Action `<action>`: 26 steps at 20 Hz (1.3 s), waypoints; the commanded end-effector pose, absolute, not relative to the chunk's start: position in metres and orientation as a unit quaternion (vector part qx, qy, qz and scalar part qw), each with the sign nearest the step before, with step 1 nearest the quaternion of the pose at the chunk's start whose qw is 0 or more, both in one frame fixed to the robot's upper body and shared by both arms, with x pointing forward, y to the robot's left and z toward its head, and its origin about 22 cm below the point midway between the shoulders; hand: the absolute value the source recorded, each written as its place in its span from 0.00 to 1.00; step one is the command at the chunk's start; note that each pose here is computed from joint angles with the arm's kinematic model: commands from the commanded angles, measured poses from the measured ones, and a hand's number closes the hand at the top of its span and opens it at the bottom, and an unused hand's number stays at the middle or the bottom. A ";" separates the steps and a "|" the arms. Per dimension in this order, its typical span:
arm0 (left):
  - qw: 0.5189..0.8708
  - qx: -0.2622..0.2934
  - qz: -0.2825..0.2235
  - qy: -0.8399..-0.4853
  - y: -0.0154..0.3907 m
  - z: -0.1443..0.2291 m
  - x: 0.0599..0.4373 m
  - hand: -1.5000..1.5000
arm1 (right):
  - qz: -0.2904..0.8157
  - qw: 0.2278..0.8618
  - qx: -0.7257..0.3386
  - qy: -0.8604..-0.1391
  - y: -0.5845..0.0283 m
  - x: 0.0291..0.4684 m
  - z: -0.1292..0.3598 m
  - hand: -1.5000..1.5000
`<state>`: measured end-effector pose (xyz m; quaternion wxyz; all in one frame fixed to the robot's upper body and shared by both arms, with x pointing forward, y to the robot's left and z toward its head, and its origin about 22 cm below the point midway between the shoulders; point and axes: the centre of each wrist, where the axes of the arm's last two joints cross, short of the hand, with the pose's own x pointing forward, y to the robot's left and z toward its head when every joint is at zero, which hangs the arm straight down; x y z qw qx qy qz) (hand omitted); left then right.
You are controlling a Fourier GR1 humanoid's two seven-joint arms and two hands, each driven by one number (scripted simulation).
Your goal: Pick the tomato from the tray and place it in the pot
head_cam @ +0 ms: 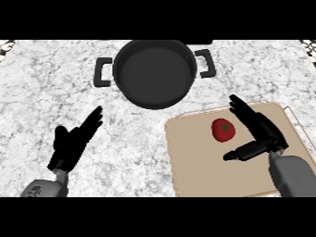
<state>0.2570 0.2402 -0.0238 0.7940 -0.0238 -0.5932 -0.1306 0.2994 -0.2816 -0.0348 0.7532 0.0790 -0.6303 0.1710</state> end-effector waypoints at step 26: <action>0.772 -0.051 -0.171 -0.610 0.222 -0.003 0.277 0.50 | 0.248 0.658 0.164 -0.692 -0.356 0.366 -0.004 1.00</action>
